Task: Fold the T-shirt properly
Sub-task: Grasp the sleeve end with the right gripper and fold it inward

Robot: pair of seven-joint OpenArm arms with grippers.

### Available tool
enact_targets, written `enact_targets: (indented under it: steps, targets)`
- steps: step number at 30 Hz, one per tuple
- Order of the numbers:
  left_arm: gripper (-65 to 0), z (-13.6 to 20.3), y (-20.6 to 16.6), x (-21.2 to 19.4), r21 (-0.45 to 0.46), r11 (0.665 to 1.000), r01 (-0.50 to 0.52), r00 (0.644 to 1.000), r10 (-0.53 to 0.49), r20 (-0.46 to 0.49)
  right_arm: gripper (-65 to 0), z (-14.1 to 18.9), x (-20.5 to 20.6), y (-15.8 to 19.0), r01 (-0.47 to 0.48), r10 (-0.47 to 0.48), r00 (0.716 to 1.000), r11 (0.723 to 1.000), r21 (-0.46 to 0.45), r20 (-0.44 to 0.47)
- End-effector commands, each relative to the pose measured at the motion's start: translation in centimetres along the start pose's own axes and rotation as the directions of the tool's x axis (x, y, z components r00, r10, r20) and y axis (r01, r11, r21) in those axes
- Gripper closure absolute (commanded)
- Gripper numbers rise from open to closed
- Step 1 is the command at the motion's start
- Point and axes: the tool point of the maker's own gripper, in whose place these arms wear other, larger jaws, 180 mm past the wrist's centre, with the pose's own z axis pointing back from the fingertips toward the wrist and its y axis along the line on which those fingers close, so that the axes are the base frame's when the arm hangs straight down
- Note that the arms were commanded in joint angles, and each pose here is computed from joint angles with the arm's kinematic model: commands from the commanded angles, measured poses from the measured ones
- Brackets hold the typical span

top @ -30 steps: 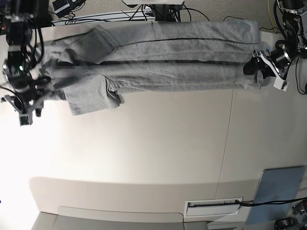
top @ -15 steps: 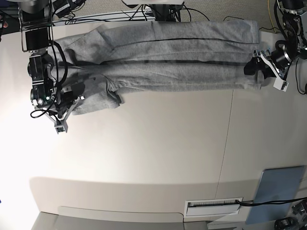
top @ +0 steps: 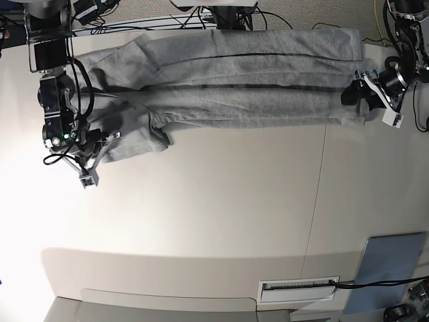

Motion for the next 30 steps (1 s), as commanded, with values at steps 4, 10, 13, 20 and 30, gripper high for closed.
enact_targets:
  steps: [4, 10, 13, 20, 30]
  targets:
    - [-40.6, 0.6, 0.8, 0.4, 0.027, 0.999, 0.021, 1.000, -0.020, -0.012, 0.0, 4.2, 4.0, -0.3, -0.127, 0.140, 0.978, 0.988, -0.090, 0.155]
    - [-40.6, 0.6, 0.9, 0.2, 0.035, 0.999, 0.028, 0.999, -0.027, -0.023, 0.0, 8.3, 2.0, 3.8, -0.245, 0.266, 0.941, 0.962, -0.123, 0.211]
    - [-40.6, 0.6, 0.9, 0.2, 0.035, 0.999, 0.028, 0.999, -0.027, -0.022, 0.0, 10.3, 0.2, 6.1, -0.302, 0.320, 0.921, 0.947, -0.114, 0.222]
    - [-40.6, 0.6, 0.9, 0.2, 0.035, 0.999, 0.028, 0.999, -0.027, -0.022, 0.0, 14.2, -4.5, 10.5, -0.362, 0.359, 0.913, 0.932, -0.020, 0.197]
    - [-40.6, 0.6, 0.9, 0.2, 0.035, 0.999, 0.028, 0.999, -0.027, -0.021, 0.0, 15.3, -11.3, 13.3, -0.384, 0.383, 0.923, 0.913, 0.141, 0.038]
